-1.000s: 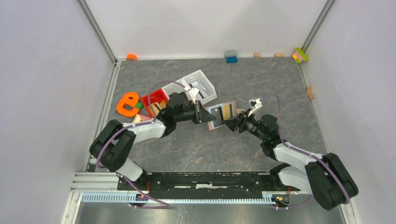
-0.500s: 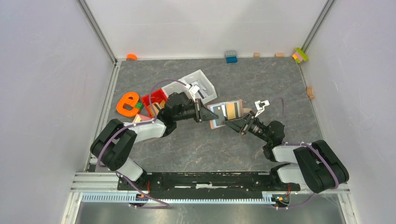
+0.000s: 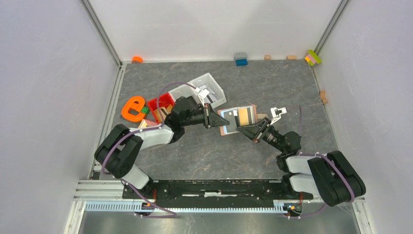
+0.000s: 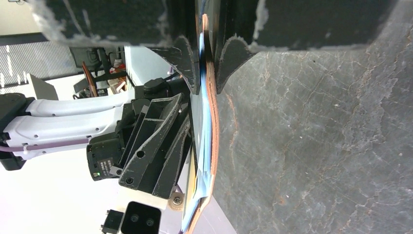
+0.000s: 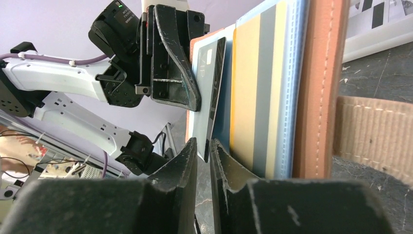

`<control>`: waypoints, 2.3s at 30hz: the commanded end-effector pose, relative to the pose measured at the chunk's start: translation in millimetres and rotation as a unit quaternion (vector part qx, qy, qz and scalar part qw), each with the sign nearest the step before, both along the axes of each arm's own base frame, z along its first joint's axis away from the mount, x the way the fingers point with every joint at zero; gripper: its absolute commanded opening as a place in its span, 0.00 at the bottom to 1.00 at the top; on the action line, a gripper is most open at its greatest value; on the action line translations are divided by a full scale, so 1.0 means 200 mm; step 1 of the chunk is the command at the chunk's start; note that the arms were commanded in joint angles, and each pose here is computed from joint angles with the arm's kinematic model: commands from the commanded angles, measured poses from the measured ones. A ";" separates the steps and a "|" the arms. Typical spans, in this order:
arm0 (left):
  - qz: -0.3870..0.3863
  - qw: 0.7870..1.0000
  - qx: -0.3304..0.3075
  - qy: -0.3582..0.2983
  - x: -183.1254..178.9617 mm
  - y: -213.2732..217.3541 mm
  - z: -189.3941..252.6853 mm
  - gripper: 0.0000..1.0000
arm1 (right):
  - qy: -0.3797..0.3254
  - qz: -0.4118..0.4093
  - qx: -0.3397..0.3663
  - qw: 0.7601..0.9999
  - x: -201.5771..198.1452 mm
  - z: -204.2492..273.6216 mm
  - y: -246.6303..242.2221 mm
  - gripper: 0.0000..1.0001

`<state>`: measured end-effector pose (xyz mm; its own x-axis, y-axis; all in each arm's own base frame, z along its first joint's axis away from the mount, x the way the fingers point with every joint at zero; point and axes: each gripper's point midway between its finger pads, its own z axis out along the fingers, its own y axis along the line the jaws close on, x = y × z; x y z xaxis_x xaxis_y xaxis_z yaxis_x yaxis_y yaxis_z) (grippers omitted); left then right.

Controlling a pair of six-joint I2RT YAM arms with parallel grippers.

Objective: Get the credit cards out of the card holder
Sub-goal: Remove the credit card from the card holder.

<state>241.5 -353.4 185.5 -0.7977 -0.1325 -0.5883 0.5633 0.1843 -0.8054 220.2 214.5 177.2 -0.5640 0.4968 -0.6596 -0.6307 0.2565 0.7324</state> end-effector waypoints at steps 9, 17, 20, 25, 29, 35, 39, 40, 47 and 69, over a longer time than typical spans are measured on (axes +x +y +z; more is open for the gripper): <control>-0.021 0.999 -0.025 -0.009 -0.03 -0.03 0.05 0.15 | -0.081 -0.023 0.031 0.996 -0.04 0.17 -0.06 0.00; -0.013 0.999 -0.026 -0.021 -0.03 -0.02 0.07 0.18 | -0.060 -0.052 0.015 0.997 0.01 0.11 -0.10 0.00; -0.012 0.999 -0.026 -0.020 -0.03 -0.01 0.07 0.16 | -0.057 -0.061 0.010 0.996 0.02 0.09 -0.12 0.00; -0.011 0.999 -0.028 -0.021 -0.03 -0.01 0.07 0.10 | -0.061 -0.070 0.001 0.996 0.03 0.08 -0.13 0.00; -0.021 0.999 -0.030 -0.018 -0.03 -0.02 0.08 0.02 | -0.085 -0.054 0.000 0.995 0.01 0.12 -0.11 0.25; -0.051 0.998 -0.041 -0.014 -0.08 -0.07 0.09 0.02 | -0.089 -0.049 0.007 0.995 -0.01 0.14 -0.11 0.32; -0.060 0.997 -0.043 -0.020 -0.10 -0.08 0.10 0.02 | -0.086 -0.044 0.012 0.995 -0.01 0.14 -0.10 0.33; -0.065 0.997 -0.044 -0.020 -0.11 -0.08 0.11 0.02 | -0.085 -0.042 0.014 0.995 -0.01 0.14 -0.10 0.34; -0.085 0.994 -0.059 -0.031 -0.15 -0.10 0.15 0.03 | -0.078 -0.034 0.021 0.996 -0.02 0.14 -0.09 0.37; -0.070 0.996 -0.049 -0.040 -0.14 -0.09 0.14 0.07 | -0.090 -0.002 0.050 0.995 -0.08 0.21 -0.07 0.00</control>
